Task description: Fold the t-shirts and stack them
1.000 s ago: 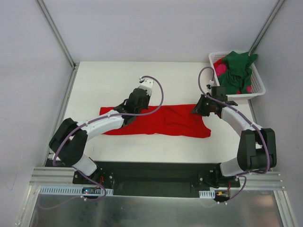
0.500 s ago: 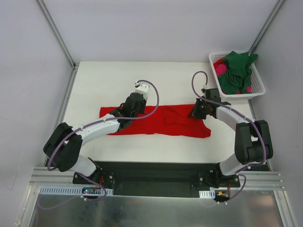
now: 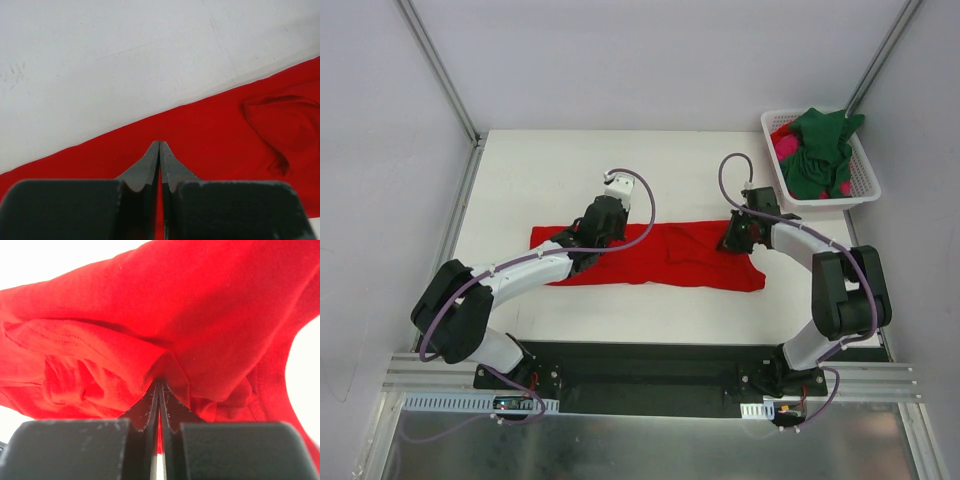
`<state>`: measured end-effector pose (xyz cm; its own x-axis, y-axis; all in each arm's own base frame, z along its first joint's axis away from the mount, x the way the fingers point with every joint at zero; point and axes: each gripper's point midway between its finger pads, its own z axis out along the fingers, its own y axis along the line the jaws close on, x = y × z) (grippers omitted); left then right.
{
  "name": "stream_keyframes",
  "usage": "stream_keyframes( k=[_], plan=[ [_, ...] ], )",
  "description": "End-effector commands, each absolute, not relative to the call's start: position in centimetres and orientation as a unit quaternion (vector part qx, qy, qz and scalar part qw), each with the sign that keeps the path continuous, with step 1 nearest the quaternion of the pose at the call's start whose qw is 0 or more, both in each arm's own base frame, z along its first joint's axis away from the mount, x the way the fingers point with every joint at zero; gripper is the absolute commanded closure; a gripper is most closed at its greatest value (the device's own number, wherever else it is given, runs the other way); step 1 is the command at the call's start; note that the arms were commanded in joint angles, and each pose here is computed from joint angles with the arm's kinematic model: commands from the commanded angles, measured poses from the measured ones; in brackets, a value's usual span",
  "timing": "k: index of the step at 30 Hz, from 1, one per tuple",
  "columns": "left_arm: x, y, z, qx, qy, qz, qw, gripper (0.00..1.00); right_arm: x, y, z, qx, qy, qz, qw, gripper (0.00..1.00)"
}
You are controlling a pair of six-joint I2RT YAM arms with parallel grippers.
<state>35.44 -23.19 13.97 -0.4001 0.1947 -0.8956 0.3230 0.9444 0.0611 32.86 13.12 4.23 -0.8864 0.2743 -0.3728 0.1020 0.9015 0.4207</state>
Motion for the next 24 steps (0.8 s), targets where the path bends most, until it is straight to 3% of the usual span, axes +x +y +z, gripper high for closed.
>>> stream_keyframes(
  k=[1,19,24],
  plan=[
    [35.7,-22.9,15.2,0.137,0.826,-0.064,0.542,1.0,34.7,13.6,5.3,0.09,0.947,0.196,0.239,0.99],
    [35.9,-22.9,14.4,0.14,0.832,-0.067,0.533,1.0,36.8,15.0,6.7,0.091,0.939,0.221,0.246,0.99],
    [35.8,-22.8,14.1,0.139,0.834,-0.067,0.531,1.0,37.2,17.3,8.6,0.104,0.891,0.326,0.297,0.99]
  ],
)
